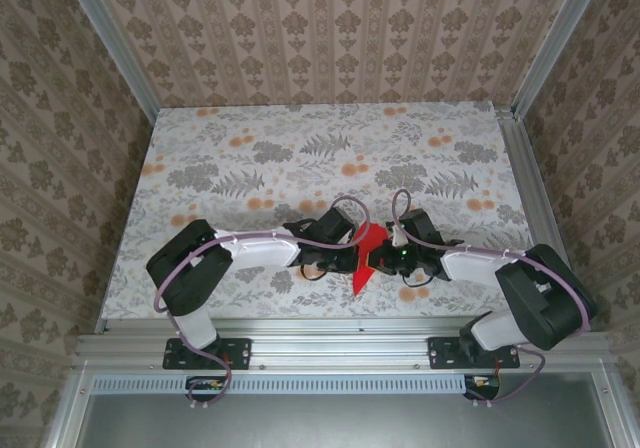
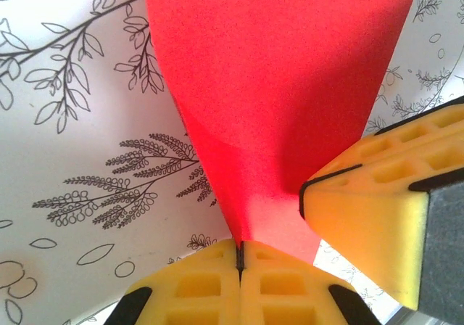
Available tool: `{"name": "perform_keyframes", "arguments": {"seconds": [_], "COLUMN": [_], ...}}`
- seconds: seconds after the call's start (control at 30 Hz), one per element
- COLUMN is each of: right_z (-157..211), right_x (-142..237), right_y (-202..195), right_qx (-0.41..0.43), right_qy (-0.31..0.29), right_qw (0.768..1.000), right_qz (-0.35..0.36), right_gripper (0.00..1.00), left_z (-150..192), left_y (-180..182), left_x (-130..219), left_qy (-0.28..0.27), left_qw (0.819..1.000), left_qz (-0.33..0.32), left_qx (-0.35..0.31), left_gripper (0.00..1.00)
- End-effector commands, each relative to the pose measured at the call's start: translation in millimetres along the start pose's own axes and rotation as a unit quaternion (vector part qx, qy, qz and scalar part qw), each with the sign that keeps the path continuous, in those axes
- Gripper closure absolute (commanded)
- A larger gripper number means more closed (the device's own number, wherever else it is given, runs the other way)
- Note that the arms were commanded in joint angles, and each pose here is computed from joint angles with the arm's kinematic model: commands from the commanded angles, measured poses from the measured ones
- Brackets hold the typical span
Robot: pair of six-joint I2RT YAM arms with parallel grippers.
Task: Fold a paper plane with a square sheet of paper (pick it up from the middle)
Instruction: Fold the wing for the fifth time at the center of the table.
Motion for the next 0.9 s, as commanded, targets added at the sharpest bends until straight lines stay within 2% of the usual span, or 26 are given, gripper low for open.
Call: {"name": "perform_keyframes", "arguments": {"seconds": [0.0,0.1,0.47,0.87], "right_z": [6.0,7.5,8.7,16.2], "right_x": [1.5,2.6,4.3,-9.5], "right_y": [-5.8,-8.5,-8.2,-22.8], "right_qx": [-0.023,-0.028,-0.024,-0.035], "right_qy": [0.008,0.011,0.008,0.038], "right_qw": [0.999,0.998,0.998,0.995], "right_qz": [0.034,0.056,0.06,0.086], "right_gripper": [1.0,1.0,1.0,1.0], "left_z": [0.5,-0.1,-2.9,-3.0], "left_y": [-0.9,0.9,-2.5,-15.3], "left_x": [8.4,9.5,8.7,8.9], "left_qy": [-0.008,-0.012,-0.015,-0.016], "left_qw": [1.0,1.0,1.0,0.999], "left_qz": [0.0,-0.004,0.005,0.035], "left_qx": [0.007,0.008,0.008,0.003], "left_gripper": [1.0,1.0,1.0,1.0]}}
Point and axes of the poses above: each hand's point on the last joint's axis, 136 mm out from that joint toward the fingers, its own x axis back along the fingers, its own y axis along the line the jaws close on, z = x × y, the point moved 10 cm from there along x, back along the fingers, and after that the axes turned 10 degrees about x, right-handed, at the moved point
